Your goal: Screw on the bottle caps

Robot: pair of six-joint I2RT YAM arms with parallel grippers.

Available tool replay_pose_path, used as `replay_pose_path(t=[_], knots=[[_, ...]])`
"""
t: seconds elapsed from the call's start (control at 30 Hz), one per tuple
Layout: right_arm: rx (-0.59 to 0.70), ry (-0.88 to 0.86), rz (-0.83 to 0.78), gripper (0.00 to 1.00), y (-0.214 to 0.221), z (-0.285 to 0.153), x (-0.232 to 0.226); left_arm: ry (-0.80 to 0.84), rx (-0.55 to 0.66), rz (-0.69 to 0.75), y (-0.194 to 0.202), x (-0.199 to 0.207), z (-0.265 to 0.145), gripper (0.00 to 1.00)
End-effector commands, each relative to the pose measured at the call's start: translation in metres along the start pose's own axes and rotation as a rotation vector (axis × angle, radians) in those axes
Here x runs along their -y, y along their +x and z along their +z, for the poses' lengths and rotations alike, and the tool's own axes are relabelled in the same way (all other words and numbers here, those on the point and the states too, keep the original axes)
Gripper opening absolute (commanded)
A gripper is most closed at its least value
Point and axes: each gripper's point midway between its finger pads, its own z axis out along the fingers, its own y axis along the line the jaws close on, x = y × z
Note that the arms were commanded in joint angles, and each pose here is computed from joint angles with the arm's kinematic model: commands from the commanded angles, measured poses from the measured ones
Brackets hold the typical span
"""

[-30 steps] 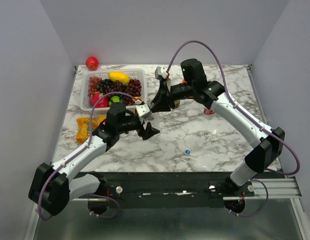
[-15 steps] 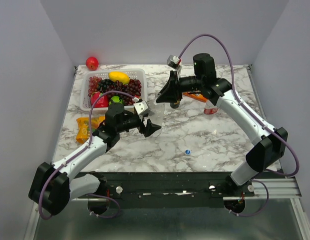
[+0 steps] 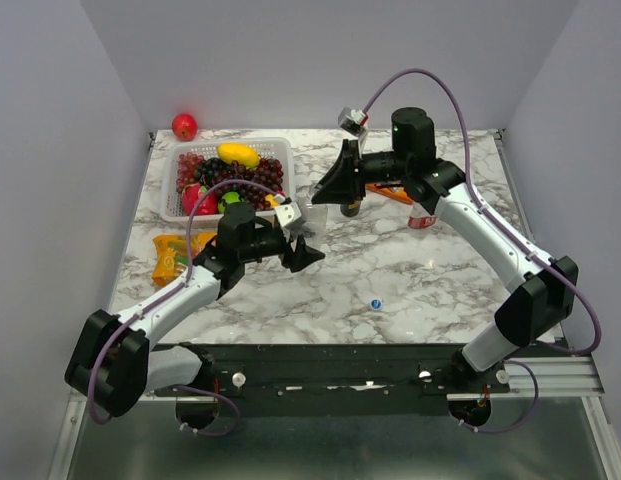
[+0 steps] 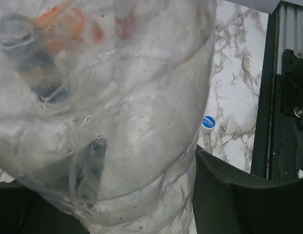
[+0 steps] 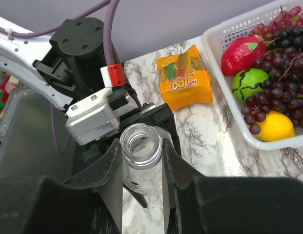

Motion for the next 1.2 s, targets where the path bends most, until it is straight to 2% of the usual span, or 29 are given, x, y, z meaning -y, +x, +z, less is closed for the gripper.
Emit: replay_pose_path(t=[0.0, 0.03, 0.07, 0.1, 0.13, 0.2, 0.23, 0.3, 0.33, 0.4, 0.43, 0.47, 0.5, 0.53, 0.67, 0.73, 0.9, 0.97, 1.17], knots=[[0.021, -0.027, -0.036, 0.11, -0.006, -0.006, -0.013, 0.053, 0.067, 0.049, -0.026, 0.005, 0.002, 0.61], [0.016, -0.022, -0.031, 0.14, -0.005, -0.006, -0.013, 0.055, 0.069, 0.047, -0.027, 0.006, 0.001, 0.53], [0.014, -0.014, -0.039, 0.21, -0.004, -0.007, -0.012, 0.052, 0.07, 0.04, -0.027, 0.006, 0.0, 0.5], [0.011, 0.005, -0.05, 0.42, -0.005, -0.008, -0.01, 0.053, 0.069, 0.037, -0.026, 0.006, 0.0, 0.48], [-0.007, 0.024, -0.044, 0.5, -0.004, -0.013, -0.013, 0.052, 0.066, 0.034, -0.026, 0.007, -0.001, 0.44], [-0.022, 0.081, -0.162, 0.6, -0.012, -0.023, -0.008, 0.048, 0.059, 0.034, -0.023, 0.007, -0.003, 0.38], [-0.056, 0.109, -0.161, 0.66, -0.005, -0.03, -0.008, 0.045, 0.049, 0.03, -0.021, 0.008, -0.005, 0.3], [-0.089, 0.182, -0.27, 0.71, -0.002, -0.05, -0.001, 0.04, 0.034, 0.029, -0.016, 0.008, -0.007, 0.28], [-0.144, 0.2, -0.254, 0.72, 0.015, -0.057, 0.0, 0.034, 0.029, 0.031, -0.015, 0.009, -0.009, 0.27], [-0.219, 0.253, -0.334, 0.73, 0.035, -0.073, 0.007, 0.027, 0.018, 0.048, -0.01, 0.008, -0.01, 0.22], [-0.297, 0.242, -0.301, 0.73, 0.073, -0.078, 0.008, 0.027, 0.003, 0.055, -0.007, 0.008, -0.012, 0.14], [-0.347, 0.221, -0.393, 0.73, 0.09, -0.082, 0.01, 0.023, -0.005, 0.064, -0.004, 0.007, -0.013, 0.08], [-0.382, 0.209, -0.426, 0.73, 0.104, -0.088, 0.006, 0.017, -0.011, 0.07, 0.0, 0.007, -0.014, 0.05], [-0.455, 0.176, -0.386, 0.73, 0.144, -0.092, 0.005, -0.01, -0.008, 0.082, -0.001, 0.004, -0.016, 0.01], [-0.582, 0.101, -0.456, 0.73, 0.207, -0.101, 0.003, -0.058, -0.017, 0.097, 0.001, -0.002, -0.021, 0.0], [-0.612, 0.103, -0.513, 0.73, 0.221, -0.102, 0.01, -0.068, -0.024, 0.094, 0.004, -0.002, -0.022, 0.0], [-0.736, -0.025, -0.642, 0.73, 0.285, -0.105, 0.011, -0.086, -0.052, 0.071, 0.01, -0.004, -0.025, 0.0], [-0.764, -0.068, -0.693, 0.73, 0.298, -0.105, 0.011, -0.097, -0.054, 0.067, 0.011, -0.005, -0.027, 0.0], [-0.812, -0.122, -0.691, 0.73, 0.323, -0.104, 0.009, -0.142, -0.049, 0.04, 0.014, -0.016, -0.038, 0.0]])
